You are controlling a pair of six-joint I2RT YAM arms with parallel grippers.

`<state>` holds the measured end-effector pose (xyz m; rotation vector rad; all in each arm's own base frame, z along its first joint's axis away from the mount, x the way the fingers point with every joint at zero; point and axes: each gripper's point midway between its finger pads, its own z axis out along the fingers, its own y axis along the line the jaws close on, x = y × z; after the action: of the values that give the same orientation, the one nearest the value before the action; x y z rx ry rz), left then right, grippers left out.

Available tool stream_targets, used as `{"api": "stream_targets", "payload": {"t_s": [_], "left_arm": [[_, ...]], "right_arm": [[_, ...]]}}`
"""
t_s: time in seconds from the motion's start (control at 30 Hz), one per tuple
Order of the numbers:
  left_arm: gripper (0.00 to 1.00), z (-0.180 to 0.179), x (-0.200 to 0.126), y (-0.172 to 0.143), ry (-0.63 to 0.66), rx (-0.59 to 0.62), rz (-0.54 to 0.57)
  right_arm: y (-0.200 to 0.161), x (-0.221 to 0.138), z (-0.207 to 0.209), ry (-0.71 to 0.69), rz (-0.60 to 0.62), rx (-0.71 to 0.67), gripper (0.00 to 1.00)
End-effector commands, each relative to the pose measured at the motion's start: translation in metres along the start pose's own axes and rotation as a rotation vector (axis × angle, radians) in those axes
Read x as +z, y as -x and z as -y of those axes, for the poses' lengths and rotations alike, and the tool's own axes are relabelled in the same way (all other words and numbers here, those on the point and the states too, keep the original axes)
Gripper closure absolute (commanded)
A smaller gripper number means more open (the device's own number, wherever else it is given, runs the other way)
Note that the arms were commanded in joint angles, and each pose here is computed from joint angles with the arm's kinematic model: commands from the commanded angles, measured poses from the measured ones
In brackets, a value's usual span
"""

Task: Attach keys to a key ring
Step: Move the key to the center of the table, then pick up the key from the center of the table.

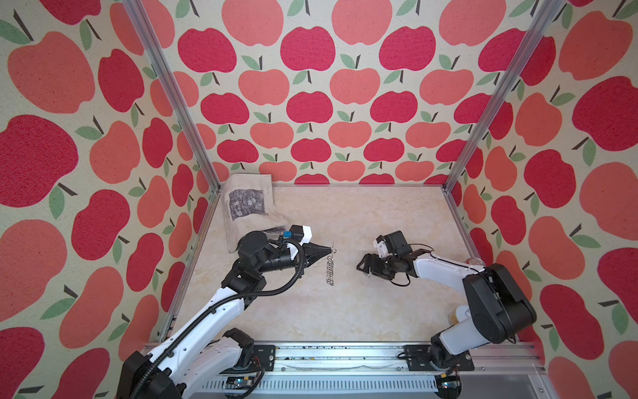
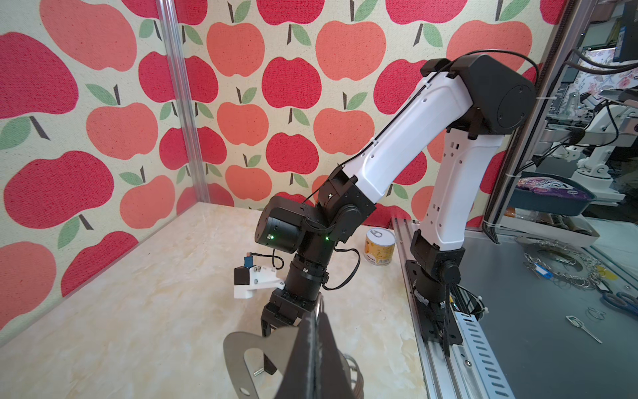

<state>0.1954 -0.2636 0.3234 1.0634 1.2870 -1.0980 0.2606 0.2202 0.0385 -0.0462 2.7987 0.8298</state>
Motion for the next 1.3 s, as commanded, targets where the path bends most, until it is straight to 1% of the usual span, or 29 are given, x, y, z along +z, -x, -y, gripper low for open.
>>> {"api": "stream_targets", "payload": {"t_s": [0.0, 0.13, 0.23, 0.27, 0.33, 0.43, 0.47, 0.53, 0.63, 0.77, 0.9, 1.03, 1.27], "left_arm": [[1.00, 0.003, -0.005, 0.004, 0.009, 0.035, 0.009], [1.00, 0.004, -0.006, 0.003, 0.011, 0.037, 0.006], [1.00, 0.004, -0.007, 0.002, 0.018, 0.040, 0.010], [1.00, 0.005, -0.007, 0.002, 0.018, 0.041, 0.011], [1.00, 0.005, -0.007, 0.003, 0.020, 0.044, 0.012], [1.00, 0.006, -0.007, 0.003, 0.019, 0.049, 0.013], [1.00, 0.006, -0.007, 0.003, 0.020, 0.049, 0.012], [1.00, 0.007, -0.008, 0.003, 0.020, 0.052, 0.011], [1.00, 0.009, -0.010, 0.004, 0.025, 0.057, 0.010], [1.00, 0.011, -0.012, 0.004, 0.028, 0.064, 0.012], [1.00, 0.013, -0.014, 0.004, 0.032, 0.071, 0.018], [1.00, 0.015, -0.016, 0.005, 0.036, 0.077, 0.020], [1.00, 0.016, -0.018, 0.005, 0.040, 0.081, 0.019]], "right_arm": [[-0.011, -0.018, 0.011, -0.110, -0.037, -0.068, 0.24], [-0.012, -0.043, 0.019, -0.296, -0.051, -0.318, 0.24], [-0.008, -0.050, 0.006, -0.365, -0.010, -0.552, 0.24], [-0.007, -0.051, 0.002, -0.381, 0.005, -0.608, 0.26], [-0.007, -0.047, -0.004, -0.408, 0.031, -0.718, 0.31], [-0.006, -0.044, -0.012, -0.393, 0.024, -0.772, 0.43], [-0.005, -0.043, -0.013, -0.401, 0.025, -0.785, 0.44], [-0.004, -0.043, -0.012, -0.418, 0.011, -0.786, 0.45], [-0.006, -0.038, -0.007, -0.450, -0.046, -0.784, 0.46], [-0.013, -0.028, -0.005, -0.473, -0.138, -0.835, 0.51], [-0.017, -0.020, 0.003, -0.499, -0.219, -0.846, 0.56], [-0.021, -0.012, 0.002, -0.485, -0.255, -0.851, 0.60], [-0.014, -0.003, 0.006, -0.547, -0.276, -0.875, 0.65]]}}
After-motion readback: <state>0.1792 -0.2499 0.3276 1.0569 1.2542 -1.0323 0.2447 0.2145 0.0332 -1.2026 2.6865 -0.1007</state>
